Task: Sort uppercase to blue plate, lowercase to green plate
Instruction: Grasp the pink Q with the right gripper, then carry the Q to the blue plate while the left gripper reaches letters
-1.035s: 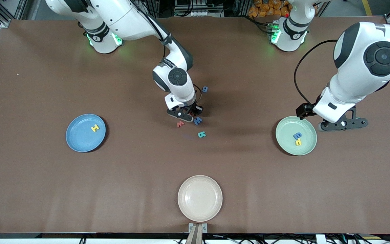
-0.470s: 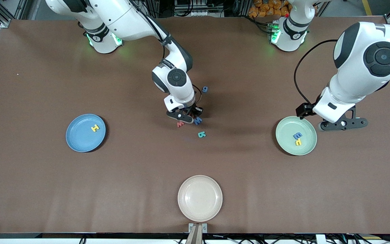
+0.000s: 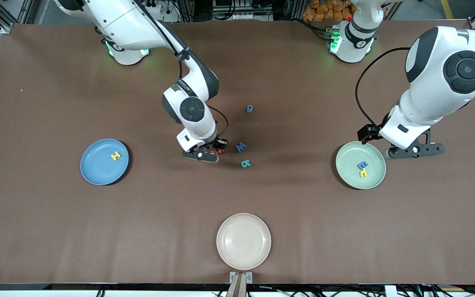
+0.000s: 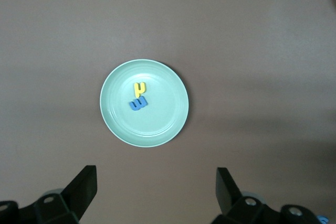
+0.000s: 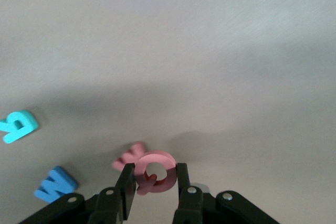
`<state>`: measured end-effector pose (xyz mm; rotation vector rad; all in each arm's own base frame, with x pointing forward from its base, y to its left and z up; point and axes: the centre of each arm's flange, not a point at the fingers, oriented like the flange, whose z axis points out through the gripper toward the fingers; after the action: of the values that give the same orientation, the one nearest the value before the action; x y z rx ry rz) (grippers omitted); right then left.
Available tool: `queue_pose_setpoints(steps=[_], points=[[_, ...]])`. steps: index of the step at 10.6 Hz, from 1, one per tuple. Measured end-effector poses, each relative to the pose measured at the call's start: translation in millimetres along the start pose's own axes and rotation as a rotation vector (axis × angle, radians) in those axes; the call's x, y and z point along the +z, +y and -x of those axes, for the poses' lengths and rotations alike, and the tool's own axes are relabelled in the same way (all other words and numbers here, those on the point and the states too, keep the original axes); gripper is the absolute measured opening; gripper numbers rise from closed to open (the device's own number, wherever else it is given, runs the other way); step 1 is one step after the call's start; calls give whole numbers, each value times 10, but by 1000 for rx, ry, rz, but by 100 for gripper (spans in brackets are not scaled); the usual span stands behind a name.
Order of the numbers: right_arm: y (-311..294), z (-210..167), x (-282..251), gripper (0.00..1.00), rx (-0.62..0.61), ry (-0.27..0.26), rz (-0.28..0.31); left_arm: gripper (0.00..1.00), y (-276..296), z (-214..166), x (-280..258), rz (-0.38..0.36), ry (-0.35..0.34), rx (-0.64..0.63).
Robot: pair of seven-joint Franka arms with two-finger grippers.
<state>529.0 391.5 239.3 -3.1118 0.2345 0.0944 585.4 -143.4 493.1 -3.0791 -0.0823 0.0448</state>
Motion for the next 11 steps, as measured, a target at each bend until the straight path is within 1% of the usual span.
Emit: queue_pose_setpoints(steps=[2,3,4,6,9,10,11], points=[[379,-227,-267,37,-101,-42,39,100,226,61,3,50,-19,-2],[630,-381,-345,37,-159,-63,56,100,484,110,18,59,-26,-9],[929,-574,-384,37,-212,-71,71,100,806,170,75,63,-36,-21],[1553,-902,-429,37,-326,-78,102,100,1486,272,323,86,-53,-39],[2462,-1221,-503,37,-521,-93,144,100,2296,408,751,146,-45,-39],[2791,-1324,-527,37,-576,-88,157,100,2513,487,861,161,-44,-34],[3099,-1404,-501,37,-626,-61,167,100,2743,596,955,176,-40,-31]])
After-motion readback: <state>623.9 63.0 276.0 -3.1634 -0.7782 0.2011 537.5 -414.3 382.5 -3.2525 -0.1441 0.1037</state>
